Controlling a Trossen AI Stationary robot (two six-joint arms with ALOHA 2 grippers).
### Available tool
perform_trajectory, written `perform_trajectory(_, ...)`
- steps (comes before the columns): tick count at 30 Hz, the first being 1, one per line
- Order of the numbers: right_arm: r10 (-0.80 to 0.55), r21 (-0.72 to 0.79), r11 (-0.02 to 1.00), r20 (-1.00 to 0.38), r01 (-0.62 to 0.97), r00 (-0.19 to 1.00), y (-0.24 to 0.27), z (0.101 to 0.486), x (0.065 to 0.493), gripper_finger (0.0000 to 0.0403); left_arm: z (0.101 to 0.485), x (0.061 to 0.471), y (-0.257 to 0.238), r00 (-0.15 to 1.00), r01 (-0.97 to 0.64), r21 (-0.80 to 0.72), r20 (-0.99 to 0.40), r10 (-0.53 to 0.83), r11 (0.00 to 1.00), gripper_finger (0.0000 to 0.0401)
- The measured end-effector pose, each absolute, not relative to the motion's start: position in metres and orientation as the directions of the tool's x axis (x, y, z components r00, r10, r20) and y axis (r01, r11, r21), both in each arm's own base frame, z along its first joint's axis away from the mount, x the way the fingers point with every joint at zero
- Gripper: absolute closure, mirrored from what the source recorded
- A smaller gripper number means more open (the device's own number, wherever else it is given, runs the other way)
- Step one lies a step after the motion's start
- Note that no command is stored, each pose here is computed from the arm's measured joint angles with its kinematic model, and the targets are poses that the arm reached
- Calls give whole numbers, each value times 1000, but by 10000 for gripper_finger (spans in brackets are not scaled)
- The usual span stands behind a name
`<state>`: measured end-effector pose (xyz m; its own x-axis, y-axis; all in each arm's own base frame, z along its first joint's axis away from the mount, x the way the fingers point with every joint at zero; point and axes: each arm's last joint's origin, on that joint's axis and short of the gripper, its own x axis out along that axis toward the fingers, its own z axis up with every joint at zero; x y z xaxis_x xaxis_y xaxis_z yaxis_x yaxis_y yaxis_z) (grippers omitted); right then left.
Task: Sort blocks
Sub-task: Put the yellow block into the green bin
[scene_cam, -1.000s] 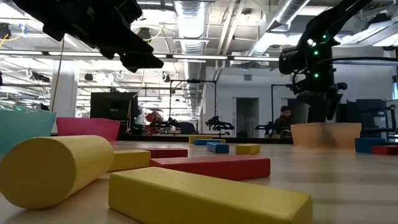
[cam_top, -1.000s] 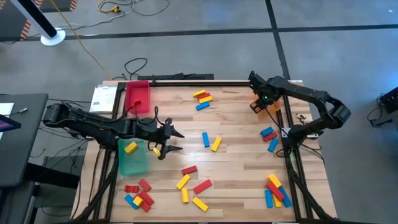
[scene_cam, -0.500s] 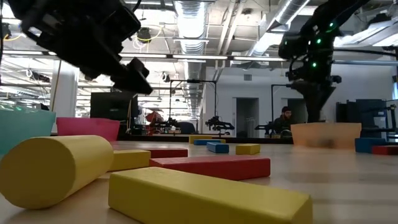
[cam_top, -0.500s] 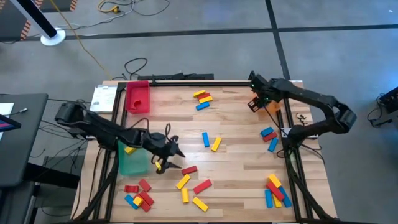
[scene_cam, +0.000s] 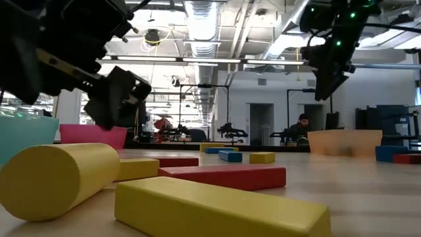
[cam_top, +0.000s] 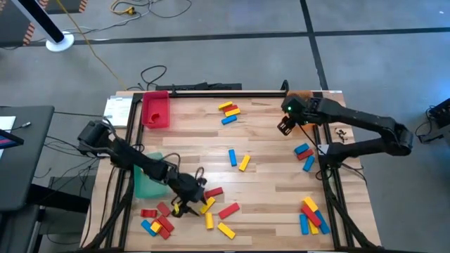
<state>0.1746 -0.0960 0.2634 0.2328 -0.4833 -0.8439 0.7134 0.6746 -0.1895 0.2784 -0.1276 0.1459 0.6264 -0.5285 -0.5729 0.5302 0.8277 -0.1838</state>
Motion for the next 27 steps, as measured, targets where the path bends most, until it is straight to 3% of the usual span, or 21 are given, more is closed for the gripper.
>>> perform_trajectory(6,-469,-174,721,-835,671,287,-82,264,183,187,144,289,-145,604,442,-99,-702,-377,892,150)
perform_trajectory(17,-445,-156,768,-828,621,342,-65,265,192,194,144,298,-160,626,427,40,-734,-264,903,150)
perform_trajectory(27,-432,-137,797,-811,588,396,-55,267,198,196,146,295,-170,649,538,170,-709,-276,826,150)
